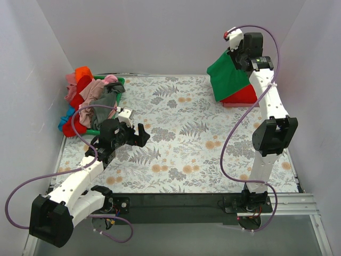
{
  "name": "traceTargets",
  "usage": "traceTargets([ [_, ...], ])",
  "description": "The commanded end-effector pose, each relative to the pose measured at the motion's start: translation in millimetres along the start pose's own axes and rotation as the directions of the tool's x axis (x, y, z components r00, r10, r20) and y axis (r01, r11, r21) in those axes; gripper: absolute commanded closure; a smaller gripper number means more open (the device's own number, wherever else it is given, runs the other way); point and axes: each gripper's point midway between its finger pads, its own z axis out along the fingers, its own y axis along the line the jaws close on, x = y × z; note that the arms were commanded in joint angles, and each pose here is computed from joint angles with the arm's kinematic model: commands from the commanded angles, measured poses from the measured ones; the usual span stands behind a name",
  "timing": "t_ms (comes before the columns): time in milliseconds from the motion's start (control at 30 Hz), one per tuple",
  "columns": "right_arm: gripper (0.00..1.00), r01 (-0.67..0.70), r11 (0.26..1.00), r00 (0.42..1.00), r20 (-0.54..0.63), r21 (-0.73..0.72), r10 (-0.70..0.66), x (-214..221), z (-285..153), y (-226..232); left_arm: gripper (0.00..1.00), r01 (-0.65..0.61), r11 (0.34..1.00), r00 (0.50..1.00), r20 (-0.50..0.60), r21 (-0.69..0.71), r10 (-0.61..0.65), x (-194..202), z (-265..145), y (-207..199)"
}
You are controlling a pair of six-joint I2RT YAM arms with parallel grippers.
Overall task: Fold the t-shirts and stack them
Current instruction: Neatly place the folded tshirt to the corner
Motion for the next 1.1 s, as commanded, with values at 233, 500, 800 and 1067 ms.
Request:
traceTargets([
  [233, 0.99, 0.038, 0.980, 0.993, 0.101, 0.197, -0.059, -37.2, -16.7, -53.7, 0.16, -0.016, 1.000, 1.000, 0.000, 0.015, 0.016, 1.8, 0.0, -1.7],
  [500, 0.99, 0.102, 0.969, 0.991, 0.057, 0.224, -0.117, -32.9, -8.8, -52.3, 0.15, -0.016, 1.000, 1.000, -0.001, 0.015, 0.016, 2.2, 0.3, -1.6],
  [800, 0.99, 0.183, 0.950, 0.983, -0.014, 0.254, -0.186, -22.6, 1.2, -45.9, 0.15, -0.016, 1.000, 1.000, -0.002, 0.018, 0.016, 2.3, 0.2, -2.1],
  [1067, 0.99, 0.321, 0.855, 0.947, -0.107, 0.408, -0.304, -12.8, 4.0, -44.4, 0.15, -0.015, 1.000, 1.000, -0.003, 0.018, 0.015, 2.6, 0.5, -2.0],
])
